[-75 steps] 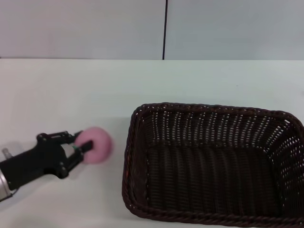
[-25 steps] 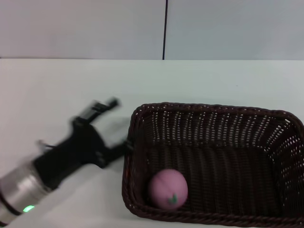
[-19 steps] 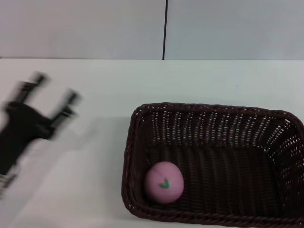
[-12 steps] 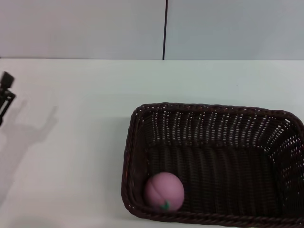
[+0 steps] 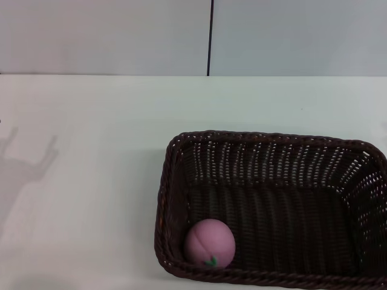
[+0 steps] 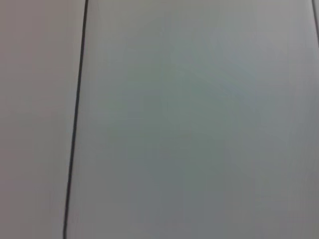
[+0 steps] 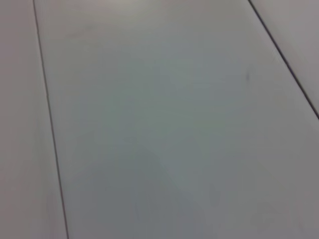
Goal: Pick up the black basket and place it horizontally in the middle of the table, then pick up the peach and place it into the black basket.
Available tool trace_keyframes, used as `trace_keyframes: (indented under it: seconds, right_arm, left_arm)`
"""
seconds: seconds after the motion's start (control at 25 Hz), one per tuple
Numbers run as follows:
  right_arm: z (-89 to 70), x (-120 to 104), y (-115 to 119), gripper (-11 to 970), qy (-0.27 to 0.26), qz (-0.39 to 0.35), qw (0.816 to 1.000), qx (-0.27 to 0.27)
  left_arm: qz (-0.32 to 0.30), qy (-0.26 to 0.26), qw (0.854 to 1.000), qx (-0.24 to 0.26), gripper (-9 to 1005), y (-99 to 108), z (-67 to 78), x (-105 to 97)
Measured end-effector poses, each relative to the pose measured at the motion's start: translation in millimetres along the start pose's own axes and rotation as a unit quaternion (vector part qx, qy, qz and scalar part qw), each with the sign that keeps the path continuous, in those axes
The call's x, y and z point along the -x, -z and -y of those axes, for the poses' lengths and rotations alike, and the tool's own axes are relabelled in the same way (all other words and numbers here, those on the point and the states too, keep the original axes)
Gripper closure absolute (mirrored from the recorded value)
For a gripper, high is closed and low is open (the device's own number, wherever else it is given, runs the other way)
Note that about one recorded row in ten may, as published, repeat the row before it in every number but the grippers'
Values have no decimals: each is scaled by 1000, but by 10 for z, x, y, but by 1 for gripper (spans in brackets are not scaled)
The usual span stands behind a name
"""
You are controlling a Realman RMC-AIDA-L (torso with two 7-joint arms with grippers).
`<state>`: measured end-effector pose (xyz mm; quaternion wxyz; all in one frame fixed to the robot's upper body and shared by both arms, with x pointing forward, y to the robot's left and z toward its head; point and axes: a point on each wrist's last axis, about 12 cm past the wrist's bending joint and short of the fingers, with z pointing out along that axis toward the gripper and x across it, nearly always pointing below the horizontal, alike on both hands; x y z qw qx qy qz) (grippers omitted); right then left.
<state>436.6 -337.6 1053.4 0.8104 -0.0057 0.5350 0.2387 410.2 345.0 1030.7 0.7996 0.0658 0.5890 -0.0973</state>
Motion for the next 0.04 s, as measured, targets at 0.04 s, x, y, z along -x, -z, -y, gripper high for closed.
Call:
trace_keyframes:
  seconds: [0.04]
  right_arm:
    - [0, 0, 0, 309, 0, 0, 1000, 0]
  left_arm:
    - [0, 0, 1000, 0, 156, 0, 0, 0]
